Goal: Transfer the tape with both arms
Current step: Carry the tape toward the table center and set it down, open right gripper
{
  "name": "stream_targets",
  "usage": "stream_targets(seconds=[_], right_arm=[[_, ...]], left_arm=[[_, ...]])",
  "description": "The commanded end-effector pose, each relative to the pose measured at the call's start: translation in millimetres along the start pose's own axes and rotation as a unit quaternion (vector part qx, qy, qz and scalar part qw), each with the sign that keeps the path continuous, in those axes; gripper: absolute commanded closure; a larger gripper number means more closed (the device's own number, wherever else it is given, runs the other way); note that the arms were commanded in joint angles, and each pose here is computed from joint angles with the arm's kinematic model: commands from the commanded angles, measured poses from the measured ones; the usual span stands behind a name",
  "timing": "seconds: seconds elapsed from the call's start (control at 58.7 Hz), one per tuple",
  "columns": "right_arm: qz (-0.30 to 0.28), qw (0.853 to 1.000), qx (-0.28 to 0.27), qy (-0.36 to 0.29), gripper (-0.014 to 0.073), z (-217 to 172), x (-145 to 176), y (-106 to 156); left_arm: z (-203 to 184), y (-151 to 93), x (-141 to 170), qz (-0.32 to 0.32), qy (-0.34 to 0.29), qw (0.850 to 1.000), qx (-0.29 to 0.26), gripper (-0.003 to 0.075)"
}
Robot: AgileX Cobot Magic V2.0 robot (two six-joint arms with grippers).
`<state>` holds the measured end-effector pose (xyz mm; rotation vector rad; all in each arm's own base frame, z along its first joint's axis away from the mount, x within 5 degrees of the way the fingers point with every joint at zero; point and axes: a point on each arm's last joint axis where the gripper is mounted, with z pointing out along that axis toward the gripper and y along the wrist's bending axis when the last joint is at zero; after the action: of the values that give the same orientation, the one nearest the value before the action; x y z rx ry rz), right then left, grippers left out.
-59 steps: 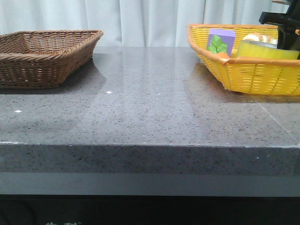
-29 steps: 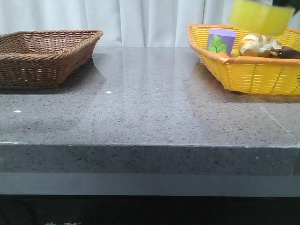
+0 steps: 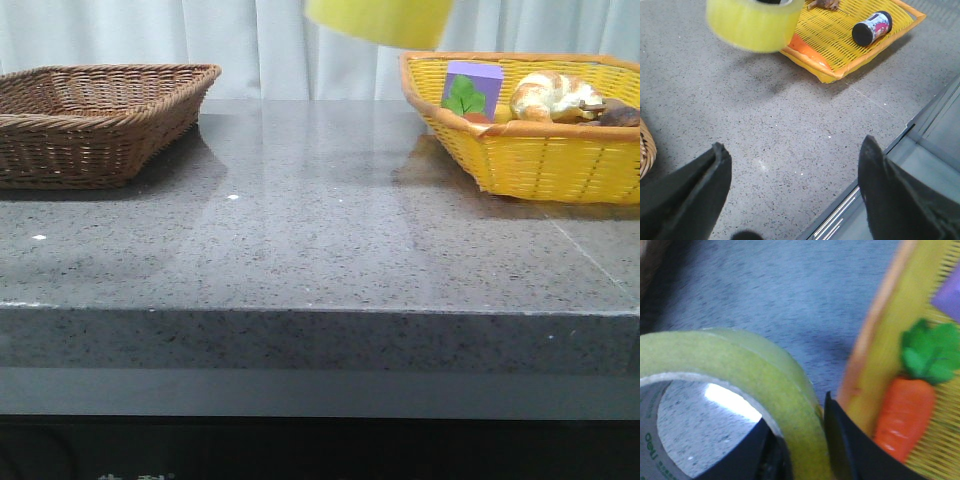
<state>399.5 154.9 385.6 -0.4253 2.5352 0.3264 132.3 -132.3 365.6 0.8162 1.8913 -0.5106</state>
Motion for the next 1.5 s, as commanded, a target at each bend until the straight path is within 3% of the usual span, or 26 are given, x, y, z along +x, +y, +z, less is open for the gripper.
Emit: stream_targets(seconds=[0.0, 0.307, 0.716, 0.921, 1.006, 1.142, 1.483], right_arm=[[-0.035, 0.998, 0.005, -0.06, 0.0438, -36, -5, 21], [-0.097, 0.994, 0.026, -0.038, 0.0438, 3, -2, 58], [-0.099, 0.994, 0.032, 0.021, 0.0431, 67, 4, 56], [-0.099, 0.994, 0.031, 0.014, 0.0228, 70, 3, 56], [-0.099, 0.995, 0.031, 0.01, 0.0167, 68, 1, 56], [-0.098, 0.995, 0.028, 0.003, 0.0166, 50, -2, 58], [-0.076, 0.994, 0.006, -0.078, 0.0166, -48, -1, 65]], left_arm=[[-6, -1, -16, -0.001, -0.052, 0.999, 0.002, 0.0195], [-6, -1, -16, -0.001, -0.052, 0.999, 0.002, 0.0195], [-6, -1, -16, -0.001, -0.052, 0.999, 0.002, 0.0195], [-6, -1, -16, -0.001, -0.052, 0.999, 0.002, 0.0195], [-6, -1, -16, -0.001, -0.052, 0.999, 0.002, 0.0195], [-6, -1, -16, -0.001, -0.052, 0.999, 0.002, 0.0195], [-6, -1, -16, -0.001, -0.052, 0.999, 0.002, 0.0195]])
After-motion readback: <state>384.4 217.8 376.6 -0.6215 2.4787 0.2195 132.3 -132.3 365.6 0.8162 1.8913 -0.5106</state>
